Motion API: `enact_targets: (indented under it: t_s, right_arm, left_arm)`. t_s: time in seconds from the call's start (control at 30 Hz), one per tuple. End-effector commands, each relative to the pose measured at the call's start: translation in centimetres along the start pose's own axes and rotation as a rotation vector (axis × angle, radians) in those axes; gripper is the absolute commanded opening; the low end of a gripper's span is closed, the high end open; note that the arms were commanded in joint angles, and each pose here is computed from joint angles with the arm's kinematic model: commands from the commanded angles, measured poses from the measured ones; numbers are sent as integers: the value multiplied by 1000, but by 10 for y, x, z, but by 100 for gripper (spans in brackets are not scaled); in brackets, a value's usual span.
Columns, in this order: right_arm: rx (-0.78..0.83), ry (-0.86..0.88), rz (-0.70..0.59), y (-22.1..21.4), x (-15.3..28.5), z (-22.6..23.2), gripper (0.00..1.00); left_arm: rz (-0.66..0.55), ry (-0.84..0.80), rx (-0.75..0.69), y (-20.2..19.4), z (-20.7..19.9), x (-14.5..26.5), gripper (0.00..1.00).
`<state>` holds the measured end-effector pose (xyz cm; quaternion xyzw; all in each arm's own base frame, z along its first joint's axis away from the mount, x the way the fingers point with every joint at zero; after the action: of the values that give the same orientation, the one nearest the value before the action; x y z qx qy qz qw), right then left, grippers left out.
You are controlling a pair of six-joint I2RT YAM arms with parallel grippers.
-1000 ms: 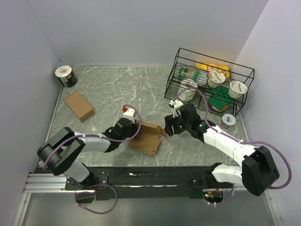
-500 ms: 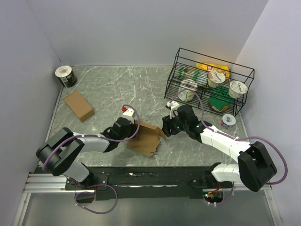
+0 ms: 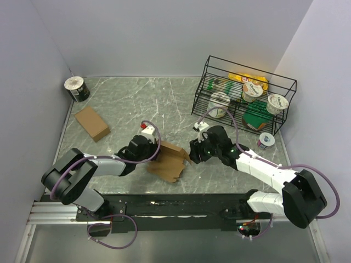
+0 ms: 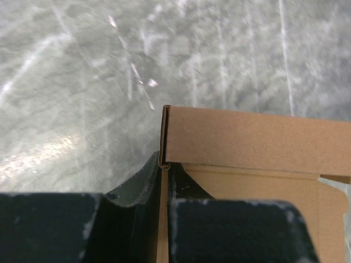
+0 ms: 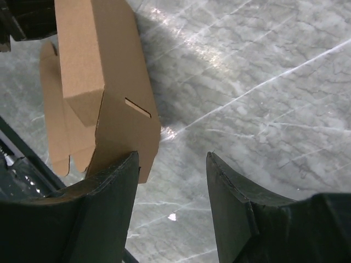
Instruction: Fold the paper box
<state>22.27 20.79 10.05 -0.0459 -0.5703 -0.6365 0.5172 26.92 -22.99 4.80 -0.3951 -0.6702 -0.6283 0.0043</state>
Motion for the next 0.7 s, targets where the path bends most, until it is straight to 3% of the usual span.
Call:
enact_targets:
  t_s: [0.0, 0.5, 0.67]
  right_arm:
    - [40, 80, -28, 3, 7, 18, 59]
    - [144, 192, -30, -7, 14, 50, 66]
    - [150, 222, -43, -10, 20, 56, 67]
  left_arm:
    - [-53, -153, -51, 14, -22, 7, 4]
    - [-26, -187, -34, 6, -22, 5, 3]
    - [-46, -267, -50, 9, -32, 10, 3]
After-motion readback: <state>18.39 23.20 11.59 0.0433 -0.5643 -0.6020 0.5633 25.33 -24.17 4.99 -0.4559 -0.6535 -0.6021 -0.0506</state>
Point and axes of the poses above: each gripper's point midway between its finger pads, its own x axis back along the fingers, its own z axis along the line the jaws close on, y = z × x, the point moved 2 cm from there along x, back along the fingers, and after that the axes turned 7 degrees about -x, right-handed, at the moved point
